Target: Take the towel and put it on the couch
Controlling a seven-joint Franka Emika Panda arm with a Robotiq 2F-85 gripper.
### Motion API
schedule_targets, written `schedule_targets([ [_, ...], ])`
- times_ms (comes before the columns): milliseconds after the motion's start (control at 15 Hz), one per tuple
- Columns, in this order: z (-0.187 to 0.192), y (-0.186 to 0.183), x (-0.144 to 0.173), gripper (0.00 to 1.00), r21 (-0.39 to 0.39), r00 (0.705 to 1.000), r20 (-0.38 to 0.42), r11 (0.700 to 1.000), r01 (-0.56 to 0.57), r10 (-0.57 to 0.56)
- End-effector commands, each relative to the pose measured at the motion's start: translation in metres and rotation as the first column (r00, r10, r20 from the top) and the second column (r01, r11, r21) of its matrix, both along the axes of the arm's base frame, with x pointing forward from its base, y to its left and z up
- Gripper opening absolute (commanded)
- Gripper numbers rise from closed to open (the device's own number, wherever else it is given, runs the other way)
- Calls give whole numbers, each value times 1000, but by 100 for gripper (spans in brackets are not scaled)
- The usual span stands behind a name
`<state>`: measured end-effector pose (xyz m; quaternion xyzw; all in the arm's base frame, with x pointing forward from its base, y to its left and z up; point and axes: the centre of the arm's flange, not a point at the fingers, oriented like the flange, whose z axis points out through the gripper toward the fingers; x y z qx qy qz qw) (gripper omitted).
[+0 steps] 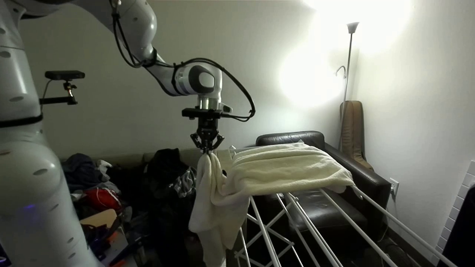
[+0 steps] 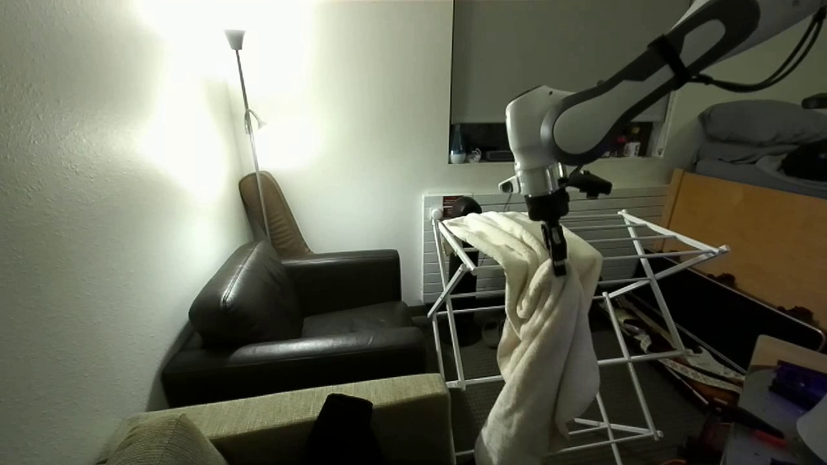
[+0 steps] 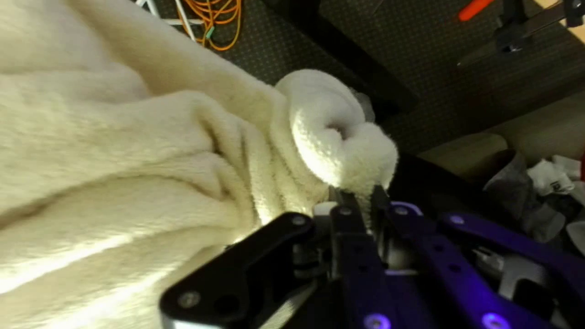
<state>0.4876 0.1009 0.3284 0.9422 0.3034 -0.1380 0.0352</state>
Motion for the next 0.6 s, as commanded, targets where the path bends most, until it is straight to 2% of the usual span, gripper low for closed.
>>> schedule_targets([
  [0,86,-51,4,6,17,980,173,995,96,-97],
  [200,149,-92,17,5,49,934,305,982,180,-186],
  [533,216,-155,28,5,107,817,482,947,304,-317],
])
